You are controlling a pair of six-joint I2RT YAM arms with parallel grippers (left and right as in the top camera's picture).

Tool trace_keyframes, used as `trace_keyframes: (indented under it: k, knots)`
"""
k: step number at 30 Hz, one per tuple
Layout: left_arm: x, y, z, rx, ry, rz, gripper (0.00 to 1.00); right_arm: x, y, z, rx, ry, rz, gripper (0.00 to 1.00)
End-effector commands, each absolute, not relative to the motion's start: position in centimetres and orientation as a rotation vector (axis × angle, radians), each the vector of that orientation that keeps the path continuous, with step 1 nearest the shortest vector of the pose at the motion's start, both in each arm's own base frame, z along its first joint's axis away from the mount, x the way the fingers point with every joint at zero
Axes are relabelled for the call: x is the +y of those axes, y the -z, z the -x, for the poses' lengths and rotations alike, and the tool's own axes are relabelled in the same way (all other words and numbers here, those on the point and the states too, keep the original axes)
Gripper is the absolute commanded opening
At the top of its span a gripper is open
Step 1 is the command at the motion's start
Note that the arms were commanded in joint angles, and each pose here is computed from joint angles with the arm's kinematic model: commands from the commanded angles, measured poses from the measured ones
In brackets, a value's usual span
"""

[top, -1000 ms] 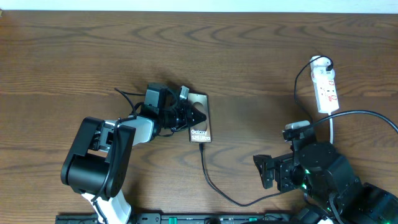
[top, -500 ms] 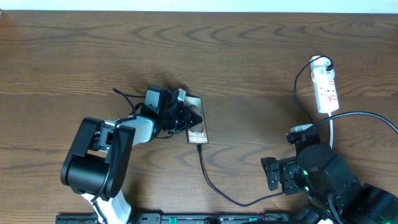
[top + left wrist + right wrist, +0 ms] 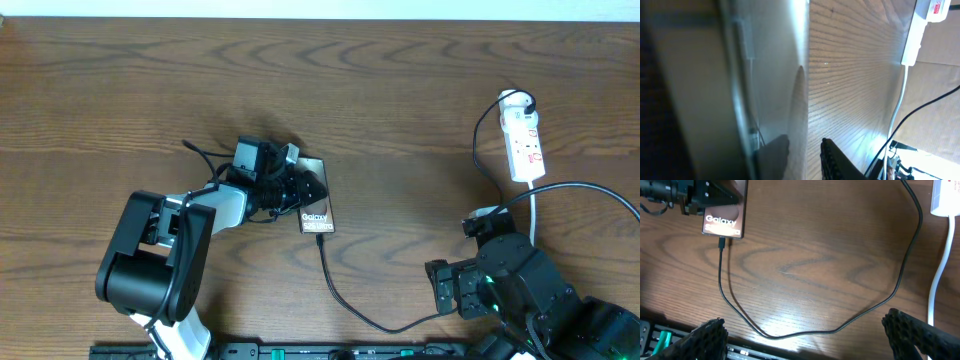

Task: Plug charger to phone and switch on socket
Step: 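Release the plug and pull the right gripper back to the right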

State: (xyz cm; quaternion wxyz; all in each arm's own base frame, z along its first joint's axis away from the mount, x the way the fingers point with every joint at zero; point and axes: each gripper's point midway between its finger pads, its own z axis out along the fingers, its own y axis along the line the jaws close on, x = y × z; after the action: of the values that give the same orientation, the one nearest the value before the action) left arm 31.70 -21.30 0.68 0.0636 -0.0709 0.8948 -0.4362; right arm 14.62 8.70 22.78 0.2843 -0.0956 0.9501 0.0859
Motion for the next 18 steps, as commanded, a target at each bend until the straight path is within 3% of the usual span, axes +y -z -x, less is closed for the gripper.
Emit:
trace_keyframes:
  k: [1,7,18]
  knots:
    - [-20.1,0.9,-31.9,2.736,1.176,0.243,0.30,8.5,-23.3,-14.9,2.524,-0.224,0.222,0.99]
    - [-19.5,1.6,-31.8,2.763,1.117,0.276,0.32,8.5,-23.4,-15.0,2.521,-0.231,0.207,0.99]
    - [-18.7,2.2,-32.1,2.770,1.031,0.303,0.45,8.7,-23.7,-15.4,2.502,-0.238,0.199,0.99]
